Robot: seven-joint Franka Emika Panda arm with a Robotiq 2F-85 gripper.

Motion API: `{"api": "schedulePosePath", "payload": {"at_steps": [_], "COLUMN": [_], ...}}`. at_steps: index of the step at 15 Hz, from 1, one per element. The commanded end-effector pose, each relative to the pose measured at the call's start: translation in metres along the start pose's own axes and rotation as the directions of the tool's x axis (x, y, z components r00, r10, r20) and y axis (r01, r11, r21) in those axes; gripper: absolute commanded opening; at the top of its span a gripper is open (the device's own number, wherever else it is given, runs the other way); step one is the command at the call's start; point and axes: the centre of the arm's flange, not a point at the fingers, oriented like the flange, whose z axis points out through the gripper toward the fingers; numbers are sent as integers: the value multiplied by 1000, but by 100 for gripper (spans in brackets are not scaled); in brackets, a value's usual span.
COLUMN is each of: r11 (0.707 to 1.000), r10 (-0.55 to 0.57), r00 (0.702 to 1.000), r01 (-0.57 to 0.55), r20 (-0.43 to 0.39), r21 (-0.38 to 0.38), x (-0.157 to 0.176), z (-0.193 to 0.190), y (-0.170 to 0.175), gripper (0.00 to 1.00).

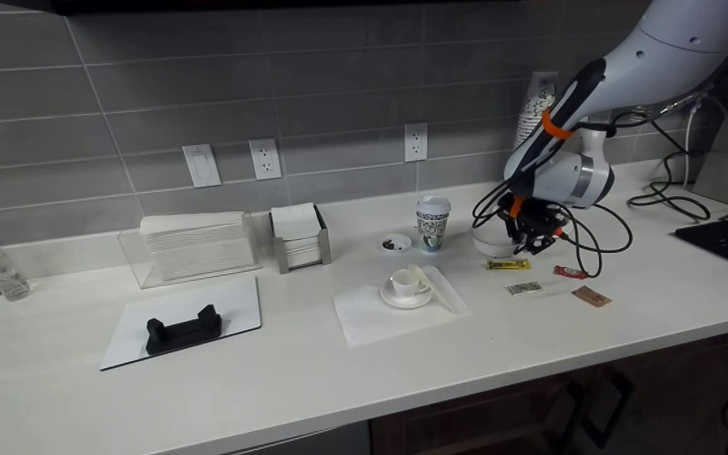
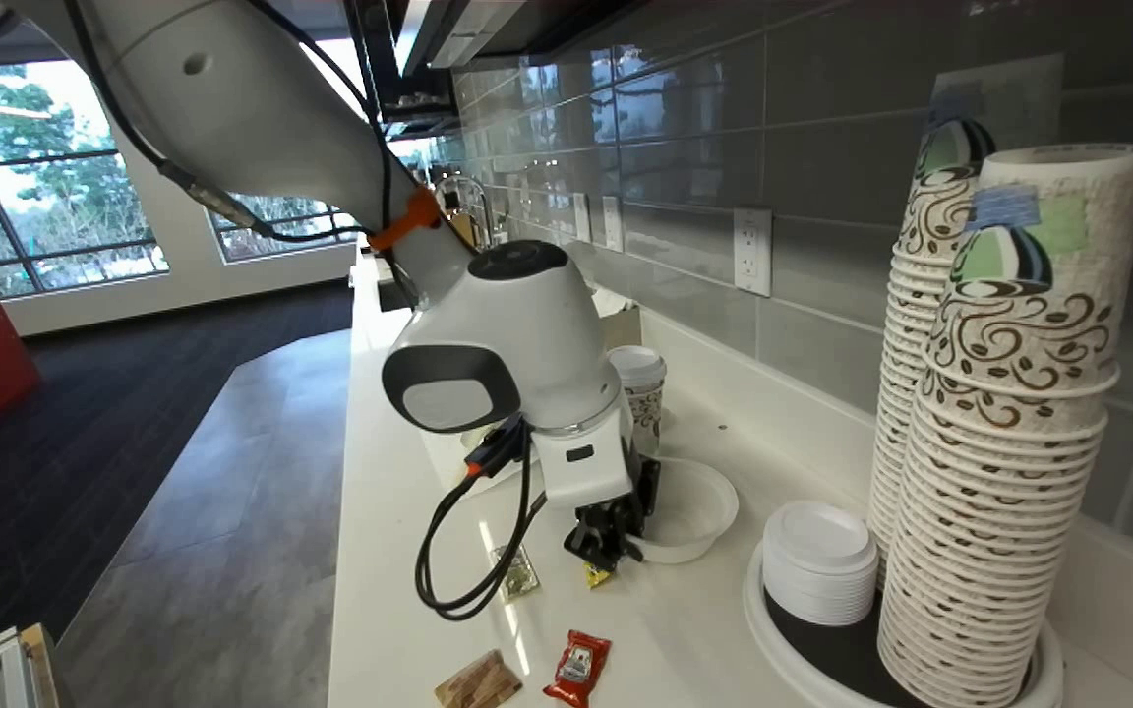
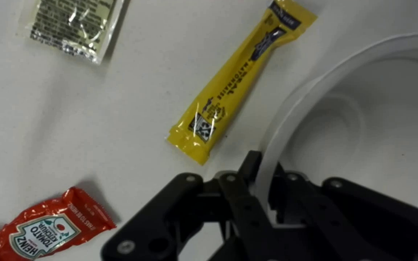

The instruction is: Move the white bowl backwards, then put the yellow sachet in the bowl

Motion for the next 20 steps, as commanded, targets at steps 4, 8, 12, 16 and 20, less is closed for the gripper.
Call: {"api": "schedulePosePath", "payload": {"at_steps": [4, 8, 12, 16, 20], "r11": [999, 990, 991, 992, 992], "r10": [-18, -114, -129, -119, -31], "r00": [1000, 993, 992, 991, 989], "r01": [17, 114, 129, 122, 48], "r20": [-20, 5, 12, 68, 145], "r21": [-28, -78, -41, -38, -115], "x": [-4, -4, 0, -6, -7], "z": [-8, -25, -41, -61, -75], "y": [-2, 9, 10, 14, 29], "gripper": [59, 88, 100, 100, 100]}}
